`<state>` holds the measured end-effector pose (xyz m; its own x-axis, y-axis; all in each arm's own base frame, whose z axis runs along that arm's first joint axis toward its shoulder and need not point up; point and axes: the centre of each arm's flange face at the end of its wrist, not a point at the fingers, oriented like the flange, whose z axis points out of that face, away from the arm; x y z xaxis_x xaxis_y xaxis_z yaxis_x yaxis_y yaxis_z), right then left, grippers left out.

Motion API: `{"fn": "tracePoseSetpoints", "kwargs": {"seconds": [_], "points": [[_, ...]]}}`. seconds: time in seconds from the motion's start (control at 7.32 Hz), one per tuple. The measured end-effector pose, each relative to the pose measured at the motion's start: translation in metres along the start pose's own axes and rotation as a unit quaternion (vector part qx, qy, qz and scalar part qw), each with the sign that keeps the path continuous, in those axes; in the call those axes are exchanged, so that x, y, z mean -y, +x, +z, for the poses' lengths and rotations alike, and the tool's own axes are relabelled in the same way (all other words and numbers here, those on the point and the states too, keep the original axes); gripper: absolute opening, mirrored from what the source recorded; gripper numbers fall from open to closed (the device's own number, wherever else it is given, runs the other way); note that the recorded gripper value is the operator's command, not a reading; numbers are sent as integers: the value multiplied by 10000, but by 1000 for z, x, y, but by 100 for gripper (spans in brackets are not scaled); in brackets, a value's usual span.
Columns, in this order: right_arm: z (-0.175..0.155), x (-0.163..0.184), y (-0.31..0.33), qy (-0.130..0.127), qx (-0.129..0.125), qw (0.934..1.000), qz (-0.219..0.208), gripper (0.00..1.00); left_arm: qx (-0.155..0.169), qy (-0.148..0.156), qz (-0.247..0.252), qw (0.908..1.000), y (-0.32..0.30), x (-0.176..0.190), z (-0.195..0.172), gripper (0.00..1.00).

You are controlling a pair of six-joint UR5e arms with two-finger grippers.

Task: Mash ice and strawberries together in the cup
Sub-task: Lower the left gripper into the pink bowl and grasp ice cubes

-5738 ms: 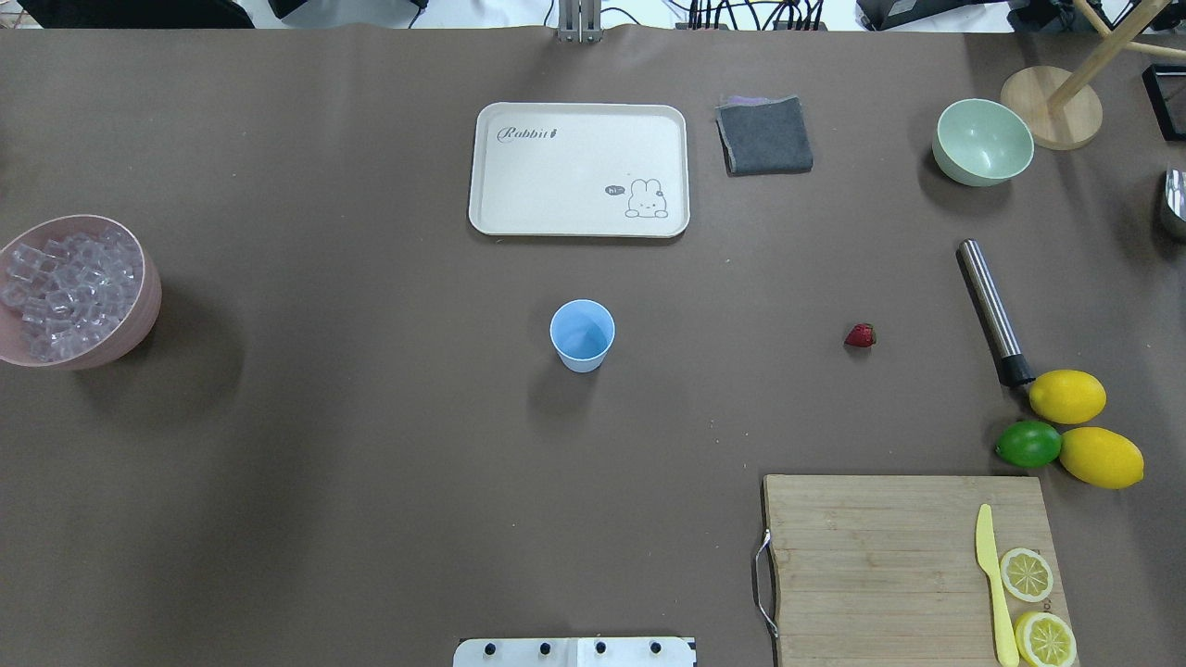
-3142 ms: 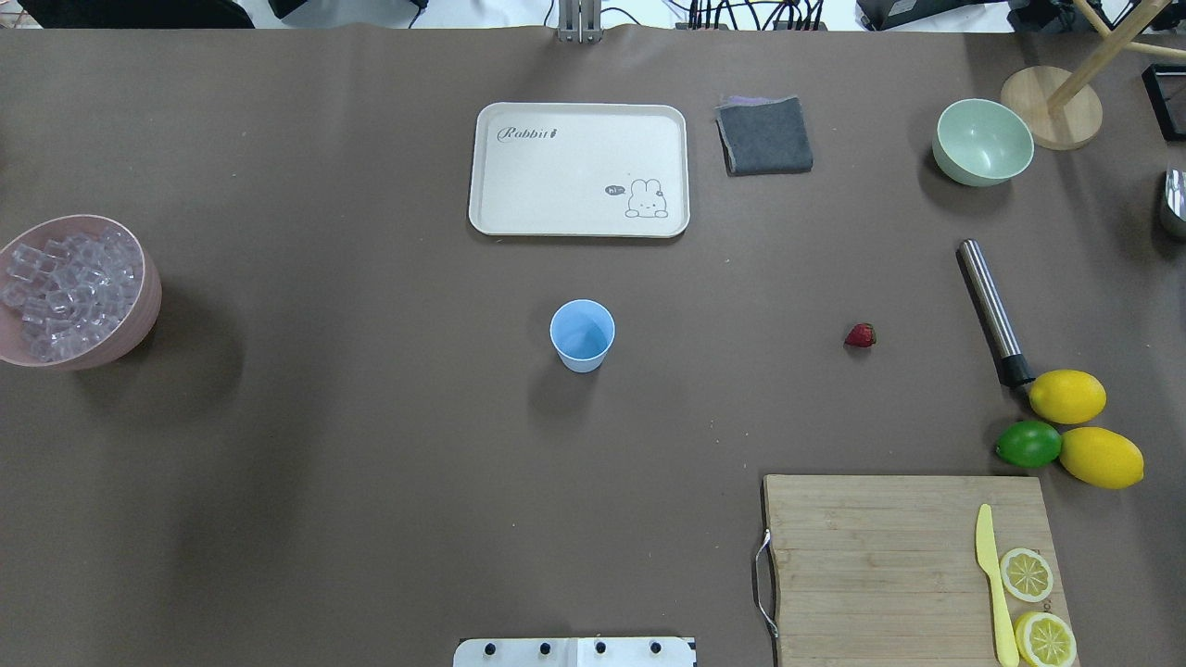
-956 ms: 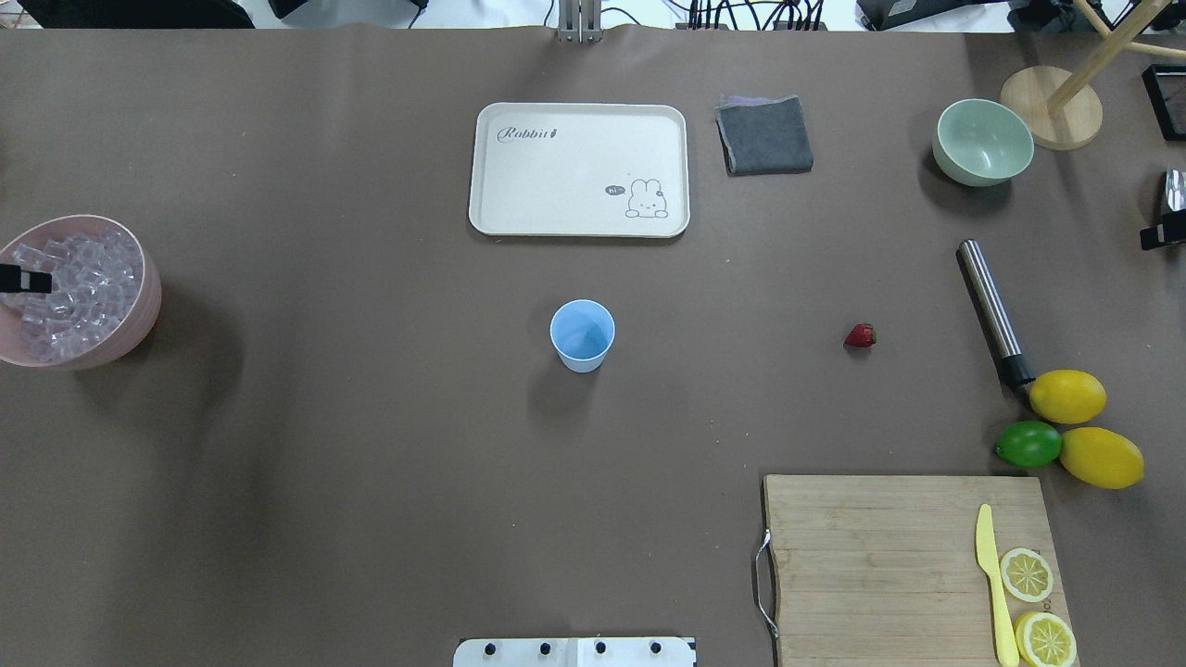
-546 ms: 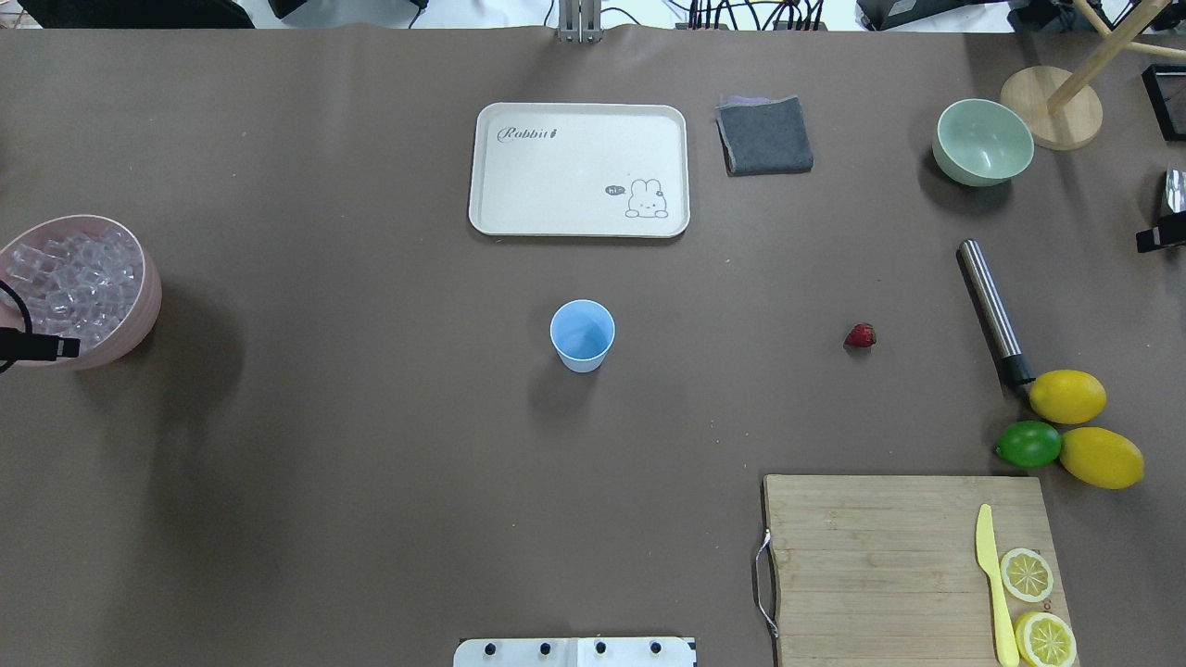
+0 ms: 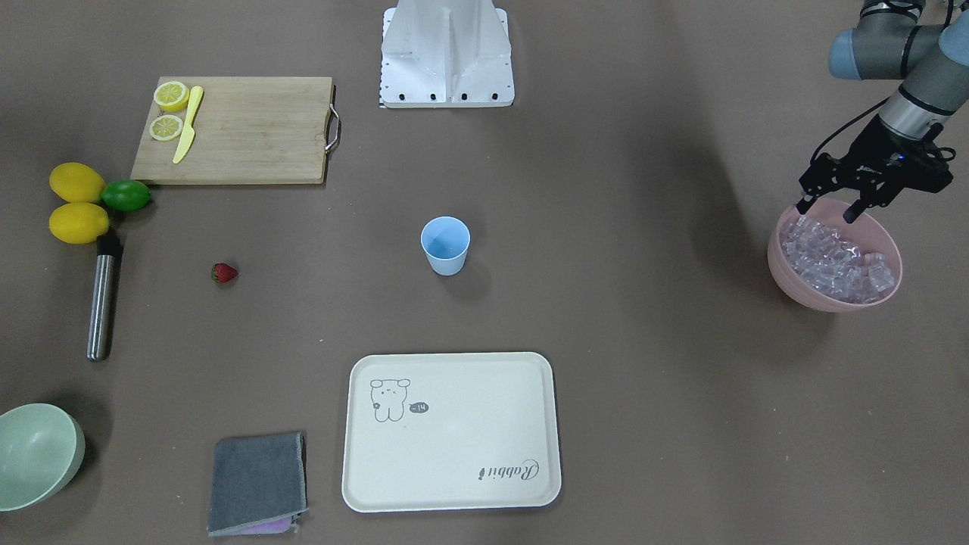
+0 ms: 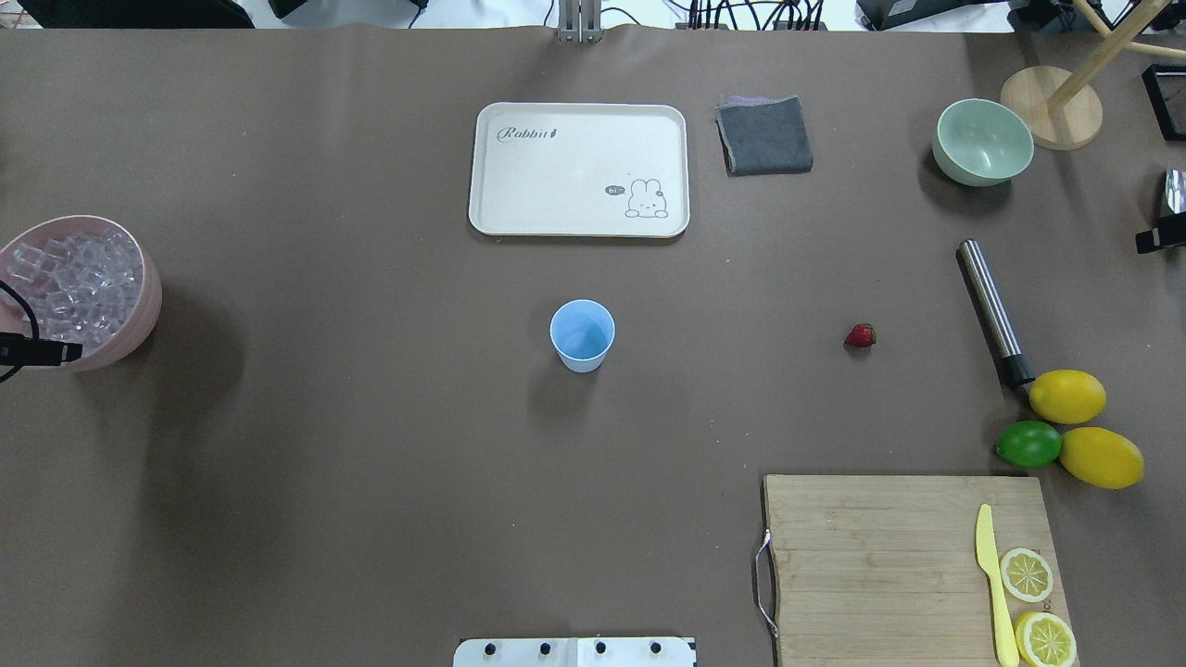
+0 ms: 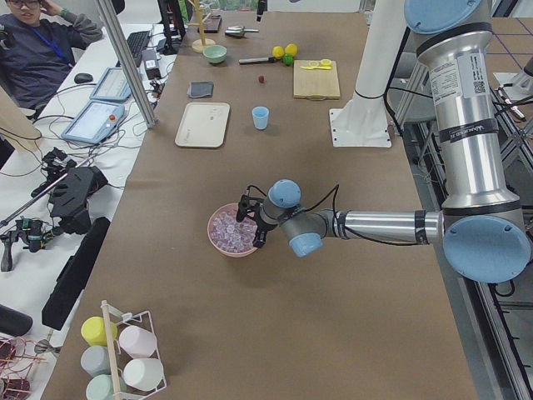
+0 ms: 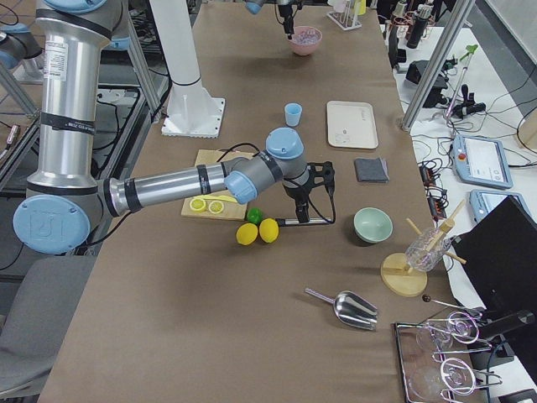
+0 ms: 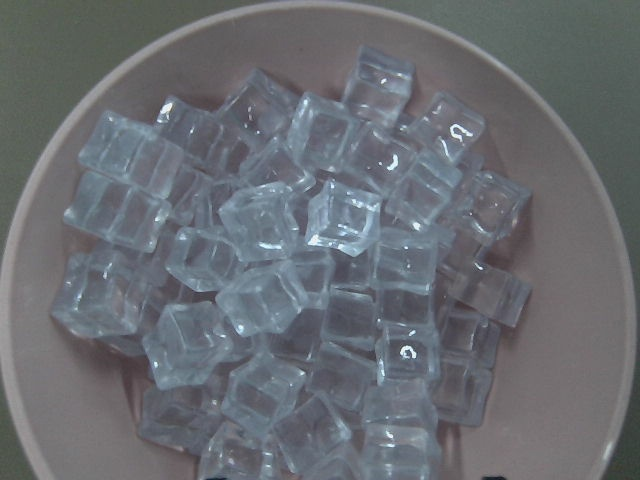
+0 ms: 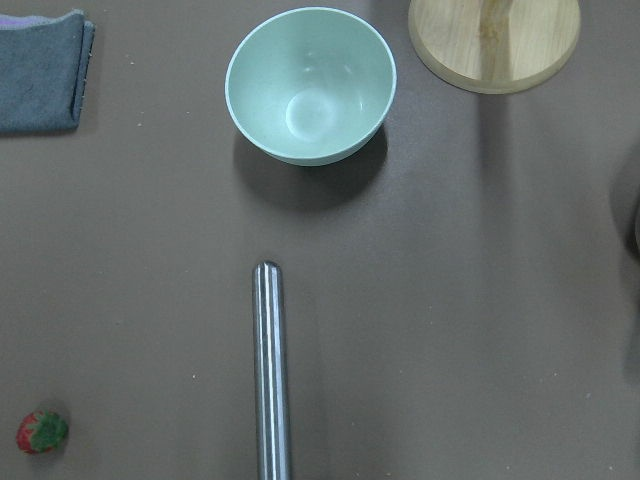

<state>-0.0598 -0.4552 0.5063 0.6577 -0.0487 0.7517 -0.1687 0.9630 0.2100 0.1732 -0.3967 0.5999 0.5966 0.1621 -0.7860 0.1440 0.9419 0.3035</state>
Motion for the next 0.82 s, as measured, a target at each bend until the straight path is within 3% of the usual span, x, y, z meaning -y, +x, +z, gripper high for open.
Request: {"fn": "tracePoseSetpoints", "kwargs": {"seconds": [0.82], "points": [[1, -2, 3, 3, -50, 10000, 19, 100, 149, -131, 214, 9996, 9, 15, 12, 63]]}}
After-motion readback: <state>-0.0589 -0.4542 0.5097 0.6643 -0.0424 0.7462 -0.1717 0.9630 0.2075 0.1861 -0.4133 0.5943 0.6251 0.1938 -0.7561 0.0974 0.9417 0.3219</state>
